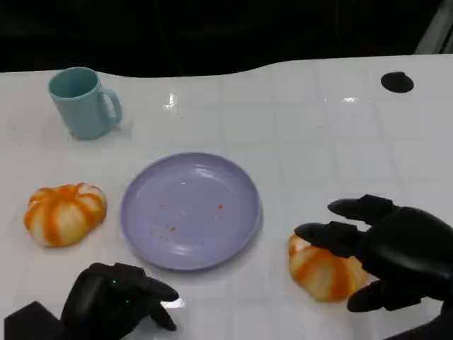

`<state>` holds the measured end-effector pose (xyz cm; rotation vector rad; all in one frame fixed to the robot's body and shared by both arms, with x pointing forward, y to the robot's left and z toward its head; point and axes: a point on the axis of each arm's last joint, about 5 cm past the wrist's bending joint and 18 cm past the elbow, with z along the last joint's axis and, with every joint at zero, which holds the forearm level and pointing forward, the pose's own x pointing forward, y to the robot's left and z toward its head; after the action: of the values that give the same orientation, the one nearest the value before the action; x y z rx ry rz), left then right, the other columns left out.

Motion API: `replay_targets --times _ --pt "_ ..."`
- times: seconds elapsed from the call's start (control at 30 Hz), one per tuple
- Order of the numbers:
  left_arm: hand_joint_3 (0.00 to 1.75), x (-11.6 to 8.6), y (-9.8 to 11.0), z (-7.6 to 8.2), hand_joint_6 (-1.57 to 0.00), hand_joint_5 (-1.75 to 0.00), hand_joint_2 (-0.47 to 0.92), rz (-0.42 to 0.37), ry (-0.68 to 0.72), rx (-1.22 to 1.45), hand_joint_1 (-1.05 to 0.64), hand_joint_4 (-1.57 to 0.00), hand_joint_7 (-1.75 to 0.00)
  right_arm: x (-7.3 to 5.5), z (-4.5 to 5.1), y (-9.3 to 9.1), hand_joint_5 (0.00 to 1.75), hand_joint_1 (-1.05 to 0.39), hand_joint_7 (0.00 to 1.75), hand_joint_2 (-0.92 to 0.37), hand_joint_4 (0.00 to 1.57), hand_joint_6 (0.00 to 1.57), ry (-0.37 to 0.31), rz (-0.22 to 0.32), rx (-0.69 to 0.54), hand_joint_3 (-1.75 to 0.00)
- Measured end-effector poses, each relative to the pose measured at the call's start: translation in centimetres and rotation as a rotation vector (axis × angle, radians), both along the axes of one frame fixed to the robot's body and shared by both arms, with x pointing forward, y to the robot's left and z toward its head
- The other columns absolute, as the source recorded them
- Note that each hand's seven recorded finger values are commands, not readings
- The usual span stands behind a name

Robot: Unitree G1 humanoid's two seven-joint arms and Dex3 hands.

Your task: Grasp the bread from the table and place it into the plate.

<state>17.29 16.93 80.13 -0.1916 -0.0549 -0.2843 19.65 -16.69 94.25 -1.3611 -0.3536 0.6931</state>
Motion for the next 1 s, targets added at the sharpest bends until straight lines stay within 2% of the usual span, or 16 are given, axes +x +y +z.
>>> replay_targets --times 0.3,0.7,0.8,0.87,0.9,0.93,0.97,1.0 --pt "0.01 -0.2 -0.1 0.0 -1.57 -0.81 0.91 -0.004 0.001 0.001 -1.05 -1.39 -0.19 1.1 -1.58 0.7 0.14 -0.66 0.00 -0.92 0.12 0.26 0.008 -0.003 -0.073 -0.04" --pt "0.01 -0.5 -0.1 -0.2 -1.57 -0.82 0.92 0.009 0.008 0.003 -1.05 -1.41 -0.23 2.3 -3.74 0.6 0.12 -0.63 0.01 -0.92 0.16 0.29 0.059 -0.058 -0.132 -0.05" --pt "0.01 -0.5 -0.1 -0.2 -1.57 -0.82 0.92 0.009 0.009 0.003 -1.05 -1.41 -0.22 2.7 -4.09 0.7 0.14 -0.59 0.03 -0.92 0.24 0.34 0.064 -0.055 -0.142 -0.09" --pt "0.00 -0.5 -0.1 -0.2 -1.57 -0.82 0.92 0.008 0.010 0.002 -1.05 -1.40 -0.22 3.1 -4.33 0.8 0.16 -0.51 0.04 -0.92 0.40 0.43 0.062 -0.050 -0.141 -0.13" --pt "0.00 -0.5 -0.1 -0.2 -1.57 -0.82 0.92 0.008 0.010 0.002 -1.05 -1.40 -0.22 3.3 -4.48 0.9 0.22 -0.45 0.07 -0.92 0.54 0.51 0.057 -0.049 -0.134 -0.15" --pt "0.00 -0.5 -0.1 -0.2 -1.57 -0.82 0.92 0.008 0.011 0.002 -1.05 -1.40 -0.22 3.4 -4.69 0.9 0.40 -0.40 0.08 -0.92 0.69 0.64 0.050 -0.048 -0.116 -0.17" --pt "0.00 -0.5 -0.1 -0.2 -1.57 -0.82 0.92 0.008 0.011 0.002 -1.05 -1.40 -0.21 3.5 -5.00 1.0 0.63 -0.35 0.07 -0.92 0.76 0.77 0.037 -0.045 -0.085 -0.18" --pt "0.00 -0.5 -0.1 -0.2 -1.57 -0.82 0.92 0.008 0.011 0.002 -1.05 -1.40 -0.21 3.6 -5.42 1.0 0.81 -0.33 0.07 -0.92 0.77 0.84 0.019 -0.045 -0.041 -0.21"
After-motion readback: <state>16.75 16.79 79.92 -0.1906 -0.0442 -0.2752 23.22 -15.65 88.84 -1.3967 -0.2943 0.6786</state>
